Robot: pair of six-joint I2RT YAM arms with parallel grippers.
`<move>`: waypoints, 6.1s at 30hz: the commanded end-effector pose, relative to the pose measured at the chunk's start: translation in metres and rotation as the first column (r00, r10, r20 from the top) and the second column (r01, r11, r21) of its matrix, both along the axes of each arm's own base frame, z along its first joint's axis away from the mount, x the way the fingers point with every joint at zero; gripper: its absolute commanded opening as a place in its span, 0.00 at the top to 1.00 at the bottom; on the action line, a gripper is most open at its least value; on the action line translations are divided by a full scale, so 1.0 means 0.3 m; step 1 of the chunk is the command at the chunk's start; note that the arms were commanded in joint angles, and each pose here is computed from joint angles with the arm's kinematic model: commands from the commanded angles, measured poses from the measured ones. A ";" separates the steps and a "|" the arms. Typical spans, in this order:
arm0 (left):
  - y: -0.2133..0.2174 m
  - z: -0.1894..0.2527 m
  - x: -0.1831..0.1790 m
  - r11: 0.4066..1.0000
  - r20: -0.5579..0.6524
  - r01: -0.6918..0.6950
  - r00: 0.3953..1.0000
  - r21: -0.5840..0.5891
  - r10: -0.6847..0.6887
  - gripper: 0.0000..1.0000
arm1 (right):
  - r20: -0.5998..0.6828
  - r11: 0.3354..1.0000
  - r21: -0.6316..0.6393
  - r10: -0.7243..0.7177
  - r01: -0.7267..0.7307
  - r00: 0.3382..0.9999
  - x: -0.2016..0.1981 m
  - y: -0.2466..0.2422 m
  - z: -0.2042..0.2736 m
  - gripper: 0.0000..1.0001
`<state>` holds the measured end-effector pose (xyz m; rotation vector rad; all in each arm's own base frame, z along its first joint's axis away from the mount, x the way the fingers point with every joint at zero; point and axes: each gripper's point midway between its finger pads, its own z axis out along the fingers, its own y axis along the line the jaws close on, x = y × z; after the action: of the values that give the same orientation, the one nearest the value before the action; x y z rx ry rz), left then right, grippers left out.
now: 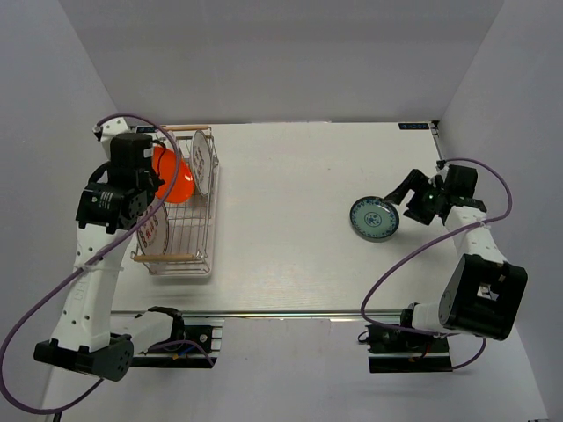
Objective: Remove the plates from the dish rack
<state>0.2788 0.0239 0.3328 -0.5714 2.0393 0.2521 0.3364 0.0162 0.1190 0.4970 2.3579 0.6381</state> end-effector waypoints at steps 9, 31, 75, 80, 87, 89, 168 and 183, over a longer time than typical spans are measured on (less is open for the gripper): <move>-0.395 0.193 0.117 0.786 0.366 0.589 0.785 -0.187 -0.500 1.00 | 0.394 0.886 0.176 0.336 -0.429 0.856 0.020 0.289 0.405 0.11; -0.897 -0.211 0.150 0.289 0.339 0.810 0.499 -0.511 -0.798 1.00 | 0.407 0.702 0.167 0.590 -0.692 0.697 0.040 0.749 0.440 0.21; -0.239 -0.184 0.028 0.982 -0.081 0.185 0.979 -0.022 -0.186 0.02 | 0.012 0.920 -0.297 -0.263 0.254 0.965 0.018 -0.137 -0.033 1.00; -0.277 -0.169 0.026 0.960 -0.046 0.277 0.959 -0.043 -0.278 0.02 | 0.004 0.939 -0.266 -0.227 0.220 0.974 0.040 -0.112 -0.081 1.00; -0.220 -0.167 -0.006 0.979 -0.027 0.201 0.979 -0.019 -0.201 0.02 | -0.038 0.962 -0.224 -0.167 0.155 0.985 0.042 -0.069 -0.135 0.87; -0.200 -0.170 -0.024 0.985 -0.034 0.175 0.984 -0.012 -0.175 0.02 | -0.043 0.963 -0.220 -0.167 0.153 0.985 0.029 -0.067 -0.145 0.78; 0.143 -0.291 -0.004 0.992 -0.268 -0.080 0.958 0.101 0.104 0.96 | -0.036 0.972 -0.199 -0.134 0.124 0.990 -0.007 -0.039 -0.101 0.11; 0.120 -0.165 -0.001 0.995 -0.193 0.006 0.981 0.095 0.013 1.00 | -0.037 0.971 -0.200 -0.137 0.127 0.990 -0.010 -0.040 -0.087 0.11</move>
<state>0.2730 0.0646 0.2483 -0.5099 2.3164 0.5095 0.3255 0.0032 0.0733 0.5982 2.4263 0.3128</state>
